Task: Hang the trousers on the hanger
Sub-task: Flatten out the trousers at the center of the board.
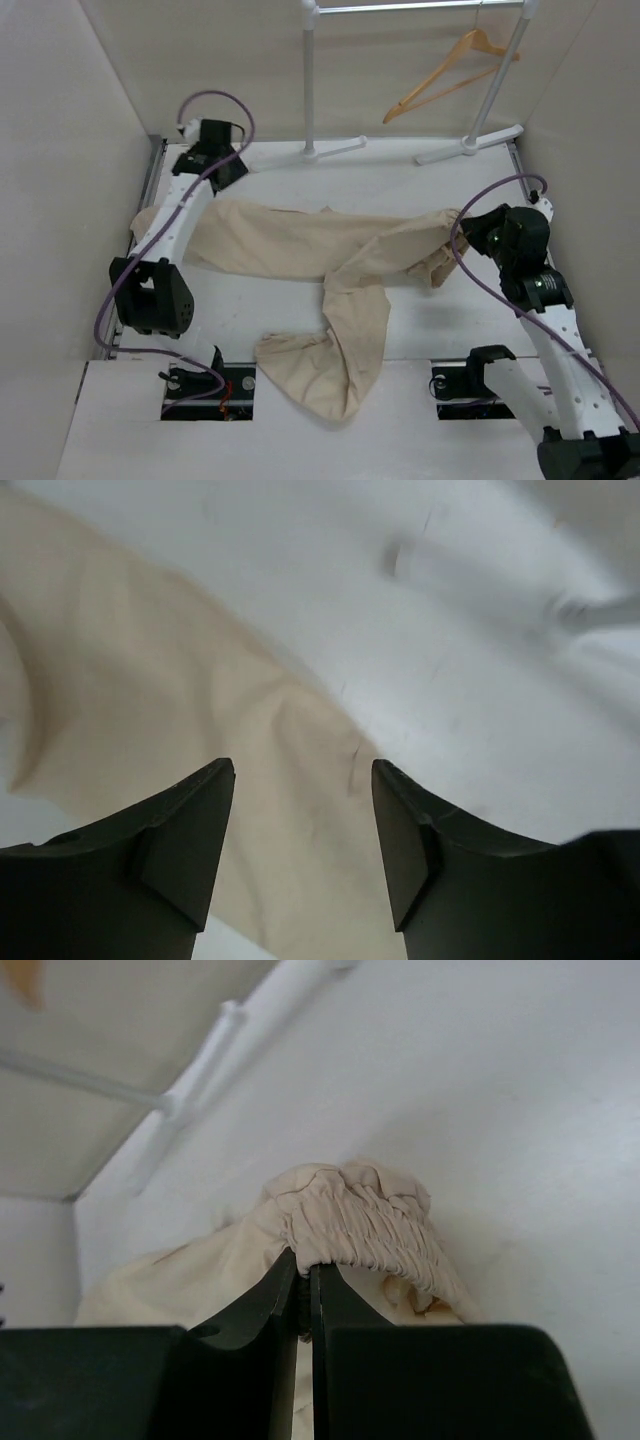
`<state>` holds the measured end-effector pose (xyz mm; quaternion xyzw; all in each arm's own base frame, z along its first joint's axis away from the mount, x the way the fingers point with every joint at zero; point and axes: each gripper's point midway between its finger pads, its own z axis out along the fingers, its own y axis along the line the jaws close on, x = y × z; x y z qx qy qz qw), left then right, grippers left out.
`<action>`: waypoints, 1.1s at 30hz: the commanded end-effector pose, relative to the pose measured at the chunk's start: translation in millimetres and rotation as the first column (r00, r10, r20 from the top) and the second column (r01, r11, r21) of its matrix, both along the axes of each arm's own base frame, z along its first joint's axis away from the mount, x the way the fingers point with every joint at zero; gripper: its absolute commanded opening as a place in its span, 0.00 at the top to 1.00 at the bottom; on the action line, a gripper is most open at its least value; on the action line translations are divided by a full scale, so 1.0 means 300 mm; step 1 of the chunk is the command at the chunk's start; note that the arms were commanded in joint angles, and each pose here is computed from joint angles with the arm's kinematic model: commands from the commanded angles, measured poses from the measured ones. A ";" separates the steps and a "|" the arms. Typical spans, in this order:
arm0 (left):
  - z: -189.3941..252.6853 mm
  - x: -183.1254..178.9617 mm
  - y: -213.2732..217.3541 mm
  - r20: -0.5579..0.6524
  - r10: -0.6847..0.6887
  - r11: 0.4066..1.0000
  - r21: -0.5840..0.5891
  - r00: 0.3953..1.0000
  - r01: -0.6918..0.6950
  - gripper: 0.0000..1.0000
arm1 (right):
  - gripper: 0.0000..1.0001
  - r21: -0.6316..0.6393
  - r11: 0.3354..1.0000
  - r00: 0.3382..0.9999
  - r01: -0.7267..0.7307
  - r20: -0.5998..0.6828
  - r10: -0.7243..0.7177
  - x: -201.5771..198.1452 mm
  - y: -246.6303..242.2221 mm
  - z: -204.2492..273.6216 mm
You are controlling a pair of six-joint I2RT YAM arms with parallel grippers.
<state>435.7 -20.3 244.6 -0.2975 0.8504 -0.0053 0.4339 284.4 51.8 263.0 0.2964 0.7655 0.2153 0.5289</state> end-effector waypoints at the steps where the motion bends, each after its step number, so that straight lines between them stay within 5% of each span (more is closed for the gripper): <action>1: -0.068 -0.182 -0.129 -0.113 -0.125 0.990 0.049 0.986 0.131 0.41 | 0.99 0.014 0.993 0.993 0.114 0.013 -0.115 0.034 -0.119 -0.024; 5: -0.276 -0.422 -0.168 -0.248 -0.138 0.989 0.009 0.959 0.145 0.40 | 0.99 0.004 0.978 0.978 0.209 0.004 -0.209 0.024 -0.199 -0.043; 9: -0.429 -0.694 -0.211 -0.378 -0.182 0.982 -0.025 0.908 0.186 0.54 | 0.99 0.017 0.977 0.977 0.211 -0.034 -0.211 0.038 -0.190 -0.071; 13: -0.527 -0.839 -0.183 -0.479 -0.166 0.975 0.054 0.862 0.218 0.52 | 0.99 0.033 0.974 0.974 0.224 -0.051 -0.222 0.092 -0.194 -0.065; 18: -0.489 -0.623 -0.109 -0.250 -0.004 1.000 0.021 0.968 0.010 0.37 | 0.99 0.051 0.960 0.961 0.277 -0.029 -0.276 0.177 -0.242 -0.052; 26: -0.558 -0.309 0.154 -0.133 0.290 0.935 -0.171 0.948 -0.310 0.40 | 0.99 0.058 0.920 0.921 0.388 -0.040 -0.386 0.210 -0.401 -0.045; 28: -0.591 -0.241 0.181 -0.147 0.294 0.925 -0.203 0.944 -0.320 0.49 | 0.99 0.062 0.911 0.913 0.407 -0.054 -0.404 0.220 -0.426 -0.057; 31: -0.625 -0.132 0.185 -0.169 0.279 0.919 -0.240 0.945 -0.314 0.79 | 0.99 0.089 0.897 0.901 0.433 -0.061 -0.429 0.239 -0.460 -0.063; 33: -0.583 -0.030 0.189 -0.138 0.273 0.920 -0.251 0.952 -0.300 0.88 | 0.99 0.109 0.889 0.895 0.445 -0.050 -0.442 0.252 -0.483 -0.054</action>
